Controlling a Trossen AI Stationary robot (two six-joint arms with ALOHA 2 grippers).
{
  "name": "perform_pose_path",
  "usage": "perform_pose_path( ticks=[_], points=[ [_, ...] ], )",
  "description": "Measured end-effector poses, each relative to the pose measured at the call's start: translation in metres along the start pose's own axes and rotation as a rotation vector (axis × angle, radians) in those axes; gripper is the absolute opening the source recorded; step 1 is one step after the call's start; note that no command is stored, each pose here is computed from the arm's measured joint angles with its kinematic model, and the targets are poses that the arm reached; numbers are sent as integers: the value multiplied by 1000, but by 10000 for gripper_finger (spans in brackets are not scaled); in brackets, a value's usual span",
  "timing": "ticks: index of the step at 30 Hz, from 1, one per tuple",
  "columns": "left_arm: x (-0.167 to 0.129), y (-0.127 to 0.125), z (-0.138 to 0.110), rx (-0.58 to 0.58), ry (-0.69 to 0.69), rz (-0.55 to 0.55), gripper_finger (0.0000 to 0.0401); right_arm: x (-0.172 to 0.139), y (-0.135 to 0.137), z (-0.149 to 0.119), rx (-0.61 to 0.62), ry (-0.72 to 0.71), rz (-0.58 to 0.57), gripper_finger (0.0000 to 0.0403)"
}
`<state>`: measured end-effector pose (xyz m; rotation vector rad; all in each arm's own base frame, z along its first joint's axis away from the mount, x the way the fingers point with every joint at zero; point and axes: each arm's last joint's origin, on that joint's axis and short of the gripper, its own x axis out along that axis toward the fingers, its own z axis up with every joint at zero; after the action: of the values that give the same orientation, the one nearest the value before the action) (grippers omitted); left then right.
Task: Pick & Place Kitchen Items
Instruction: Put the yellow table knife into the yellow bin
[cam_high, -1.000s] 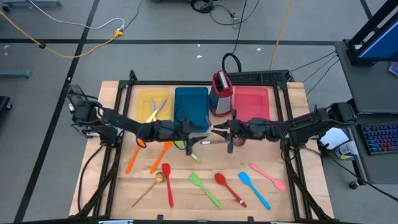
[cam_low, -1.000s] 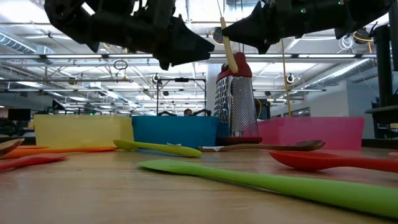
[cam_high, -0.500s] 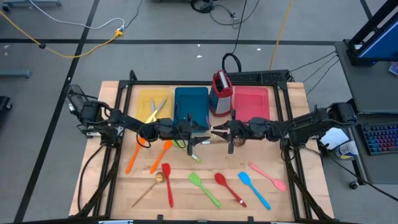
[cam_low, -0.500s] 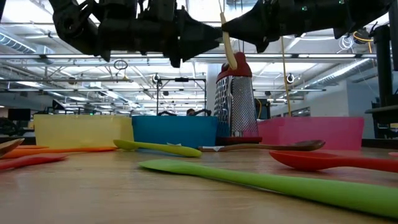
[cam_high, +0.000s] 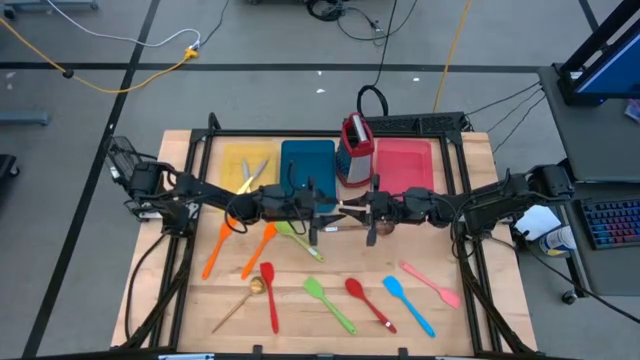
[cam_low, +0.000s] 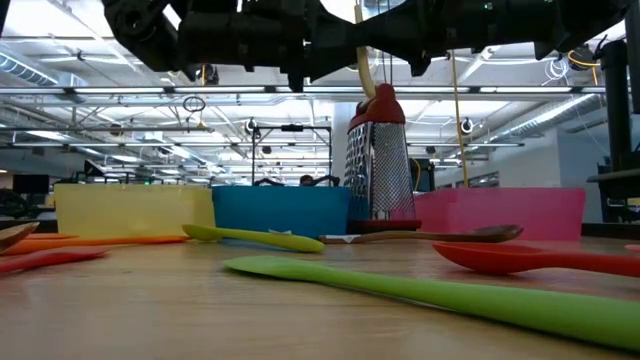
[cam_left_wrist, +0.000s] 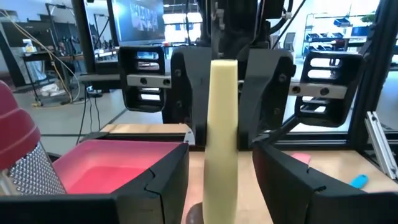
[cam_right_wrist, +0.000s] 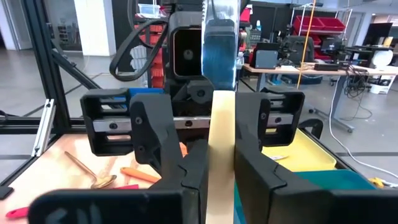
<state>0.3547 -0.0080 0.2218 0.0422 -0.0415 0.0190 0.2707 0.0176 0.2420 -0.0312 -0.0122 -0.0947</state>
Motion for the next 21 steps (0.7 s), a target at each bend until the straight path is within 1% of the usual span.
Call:
perform_pose_path(
  ticks=[6, 8, 11, 15, 18, 21],
  points=[
    [2, 4, 4, 0, -14, 8, 183, 0, 0, 0, -10, 1, -2, 50],
    [2, 6, 4, 1, -12, 9, 177, 0, 0, 0, -10, 0, -5, 50],
    [2, 7, 2, 1, 5, 7, 152, 0, -1, 0, -10, 1, -7, 50],
    [2, 8, 1, -3, 23, -32, 117, 0, -3, -1, -15, 4, -10, 50],
    [2, 8, 1, -3, 24, -37, 118, 0, -5, -1, -11, 4, -10, 50],
    [2, 8, 1, 5, 28, -39, 145, 0, -5, -1, -15, 3, -14, 50]
  ],
)
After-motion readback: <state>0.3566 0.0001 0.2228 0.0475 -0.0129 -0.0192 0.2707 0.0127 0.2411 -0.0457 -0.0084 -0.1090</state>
